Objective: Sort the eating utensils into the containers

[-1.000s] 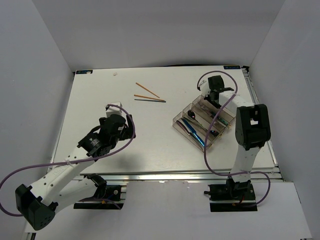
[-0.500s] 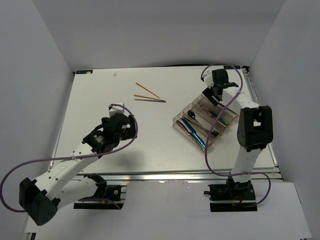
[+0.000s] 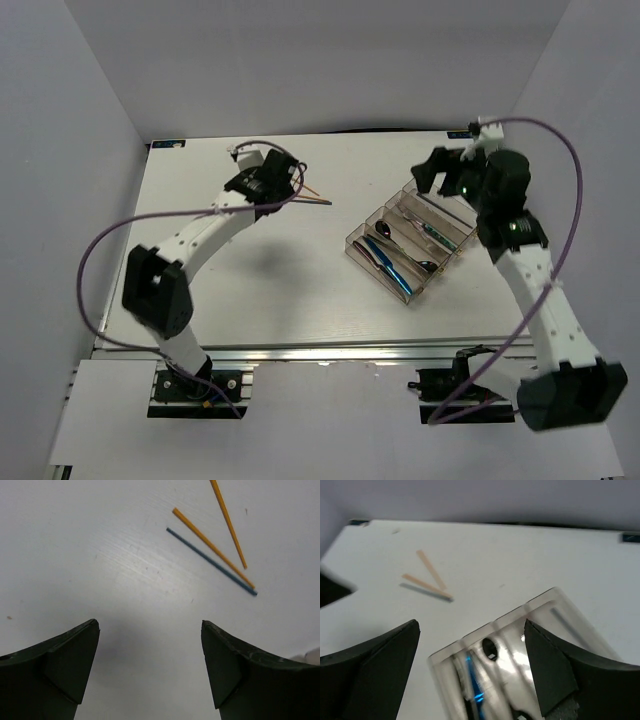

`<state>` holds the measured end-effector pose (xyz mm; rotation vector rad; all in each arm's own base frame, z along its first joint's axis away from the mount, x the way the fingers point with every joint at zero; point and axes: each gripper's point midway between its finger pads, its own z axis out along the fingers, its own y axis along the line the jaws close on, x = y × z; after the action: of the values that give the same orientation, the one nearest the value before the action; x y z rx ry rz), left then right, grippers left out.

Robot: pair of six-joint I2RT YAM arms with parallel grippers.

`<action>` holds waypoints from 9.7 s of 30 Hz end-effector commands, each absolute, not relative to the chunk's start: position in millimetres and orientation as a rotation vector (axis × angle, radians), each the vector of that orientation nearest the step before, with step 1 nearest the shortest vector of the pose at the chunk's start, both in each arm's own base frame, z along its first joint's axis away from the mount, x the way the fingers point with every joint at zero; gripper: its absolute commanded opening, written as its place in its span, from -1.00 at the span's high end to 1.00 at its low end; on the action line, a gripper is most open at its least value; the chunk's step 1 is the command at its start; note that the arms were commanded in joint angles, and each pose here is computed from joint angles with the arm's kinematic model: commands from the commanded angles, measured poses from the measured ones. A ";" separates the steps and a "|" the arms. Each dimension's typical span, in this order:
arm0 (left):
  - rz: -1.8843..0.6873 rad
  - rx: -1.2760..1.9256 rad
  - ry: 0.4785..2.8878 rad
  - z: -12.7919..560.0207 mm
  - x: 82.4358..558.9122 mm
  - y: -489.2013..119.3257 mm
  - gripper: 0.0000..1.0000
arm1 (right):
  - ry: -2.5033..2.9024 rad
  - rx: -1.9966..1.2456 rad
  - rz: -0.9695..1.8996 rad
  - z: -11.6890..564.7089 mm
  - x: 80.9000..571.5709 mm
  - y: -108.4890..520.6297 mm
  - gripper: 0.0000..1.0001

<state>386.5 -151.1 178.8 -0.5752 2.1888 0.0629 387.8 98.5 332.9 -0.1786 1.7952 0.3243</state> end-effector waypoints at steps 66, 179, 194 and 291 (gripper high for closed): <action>0.255 -1.061 2.169 -4.6 558.0 -143.1 0.85 | 2.003 -0.230 1.021 208.7 216.6 177.6 -0.79; -0.144 -0.176 2.036 210.8 240.8 -109.2 -0.96 | 2.281 -0.984 -0.572 113.9 486.3 17.6 0.25; -0.019 -0.342 1.944 224.5 242.6 -76.2 -0.96 | 1.966 -0.707 -0.013 272.1 480.8 166.0 -0.79; 0.052 -0.303 1.880 238.1 230.5 -50.4 -0.92 | 2.142 -0.991 -0.588 151.4 429.9 -36.4 1.00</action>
<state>230.1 -47.6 236.7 -0.3132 1.8873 0.0763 418.8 -33.5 137.5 -0.9474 2.2323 -0.5205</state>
